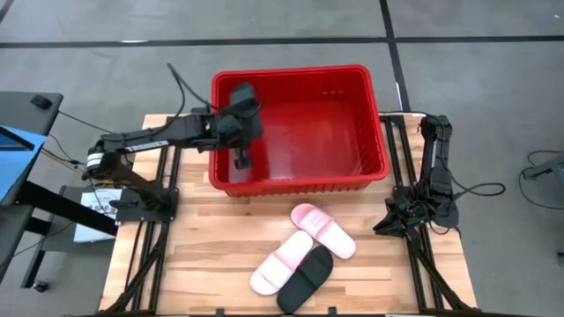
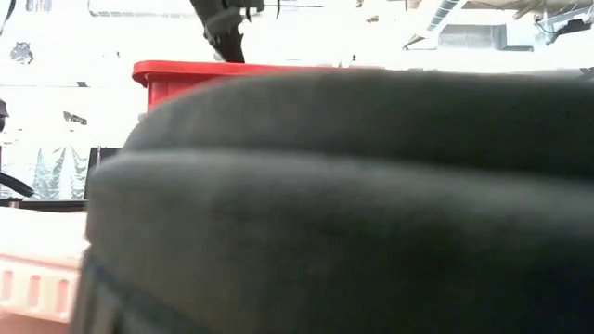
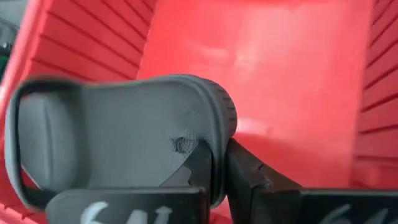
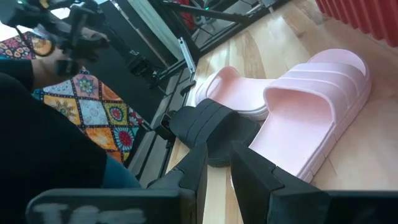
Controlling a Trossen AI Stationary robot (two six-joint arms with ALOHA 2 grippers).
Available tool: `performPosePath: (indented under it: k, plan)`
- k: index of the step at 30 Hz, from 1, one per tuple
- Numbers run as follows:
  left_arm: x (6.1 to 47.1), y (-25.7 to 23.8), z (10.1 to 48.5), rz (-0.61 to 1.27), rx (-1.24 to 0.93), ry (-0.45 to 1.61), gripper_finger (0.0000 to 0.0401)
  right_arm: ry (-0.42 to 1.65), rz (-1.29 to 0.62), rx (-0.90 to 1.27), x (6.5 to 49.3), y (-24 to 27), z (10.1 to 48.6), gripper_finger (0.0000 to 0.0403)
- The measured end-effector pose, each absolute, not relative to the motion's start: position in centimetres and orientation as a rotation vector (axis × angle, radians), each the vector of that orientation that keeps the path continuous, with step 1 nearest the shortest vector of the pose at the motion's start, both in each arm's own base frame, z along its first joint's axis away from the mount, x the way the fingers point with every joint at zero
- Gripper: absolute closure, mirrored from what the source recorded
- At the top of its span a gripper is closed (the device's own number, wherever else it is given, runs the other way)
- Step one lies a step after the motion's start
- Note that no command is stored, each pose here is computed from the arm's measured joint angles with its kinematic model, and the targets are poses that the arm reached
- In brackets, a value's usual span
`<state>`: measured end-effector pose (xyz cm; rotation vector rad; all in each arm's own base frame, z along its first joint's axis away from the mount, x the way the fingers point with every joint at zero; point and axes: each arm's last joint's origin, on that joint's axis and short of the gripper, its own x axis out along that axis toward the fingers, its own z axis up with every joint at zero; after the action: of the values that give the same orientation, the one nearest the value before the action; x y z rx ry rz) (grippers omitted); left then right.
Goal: Pick and place slides into bin
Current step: Put the left black slide into the basket
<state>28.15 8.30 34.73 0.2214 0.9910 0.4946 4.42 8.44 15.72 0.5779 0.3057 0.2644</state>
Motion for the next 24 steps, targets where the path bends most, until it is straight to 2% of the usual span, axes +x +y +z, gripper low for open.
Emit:
performPosePath:
  k: [14,24]
  plan:
    - [29.9,12.6,29.4,0.280,0.255,1.190,0.0394,0.306,0.265,0.578,4.4,8.4,15.7,0.0343]
    - [28.6,13.2,26.5,0.275,0.195,1.290,0.0394,0.306,0.265,0.578,4.4,8.4,15.7,0.0343]
